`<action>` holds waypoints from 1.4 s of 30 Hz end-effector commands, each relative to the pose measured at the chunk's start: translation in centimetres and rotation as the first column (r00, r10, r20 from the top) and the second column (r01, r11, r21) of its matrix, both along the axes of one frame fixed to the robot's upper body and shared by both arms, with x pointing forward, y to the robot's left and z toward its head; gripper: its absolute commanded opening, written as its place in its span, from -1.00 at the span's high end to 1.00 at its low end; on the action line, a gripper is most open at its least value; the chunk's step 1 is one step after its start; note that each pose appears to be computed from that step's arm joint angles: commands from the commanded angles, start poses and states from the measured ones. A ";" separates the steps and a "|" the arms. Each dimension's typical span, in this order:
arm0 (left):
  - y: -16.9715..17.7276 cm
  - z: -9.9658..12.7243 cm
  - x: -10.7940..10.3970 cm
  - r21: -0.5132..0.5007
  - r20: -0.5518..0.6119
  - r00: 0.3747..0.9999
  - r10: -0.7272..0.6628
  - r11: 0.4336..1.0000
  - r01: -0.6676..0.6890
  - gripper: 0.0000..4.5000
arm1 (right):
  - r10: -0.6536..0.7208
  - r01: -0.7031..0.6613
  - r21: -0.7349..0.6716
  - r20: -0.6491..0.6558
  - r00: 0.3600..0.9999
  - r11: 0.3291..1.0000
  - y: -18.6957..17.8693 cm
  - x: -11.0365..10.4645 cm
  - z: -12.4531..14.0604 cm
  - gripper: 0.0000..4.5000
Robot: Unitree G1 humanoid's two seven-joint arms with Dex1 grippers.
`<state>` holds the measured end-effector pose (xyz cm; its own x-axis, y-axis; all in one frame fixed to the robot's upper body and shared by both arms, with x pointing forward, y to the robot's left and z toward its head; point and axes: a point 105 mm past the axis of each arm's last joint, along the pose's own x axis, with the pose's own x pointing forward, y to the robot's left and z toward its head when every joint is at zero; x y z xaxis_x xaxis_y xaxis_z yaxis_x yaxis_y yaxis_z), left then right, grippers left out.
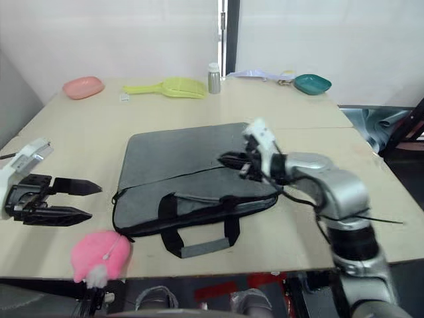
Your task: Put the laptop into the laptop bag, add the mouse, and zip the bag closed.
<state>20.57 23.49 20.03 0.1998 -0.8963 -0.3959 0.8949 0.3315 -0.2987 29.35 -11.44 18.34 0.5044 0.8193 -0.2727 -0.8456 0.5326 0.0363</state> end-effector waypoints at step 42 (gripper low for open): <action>0.5 0.9 0.4 0.015 0.127 0.992 -0.007 1.000 0.005 -1.00 | -0.262 0.303 0.039 -0.406 0.875 0.952 -7.9 0.9 -8.5 0.99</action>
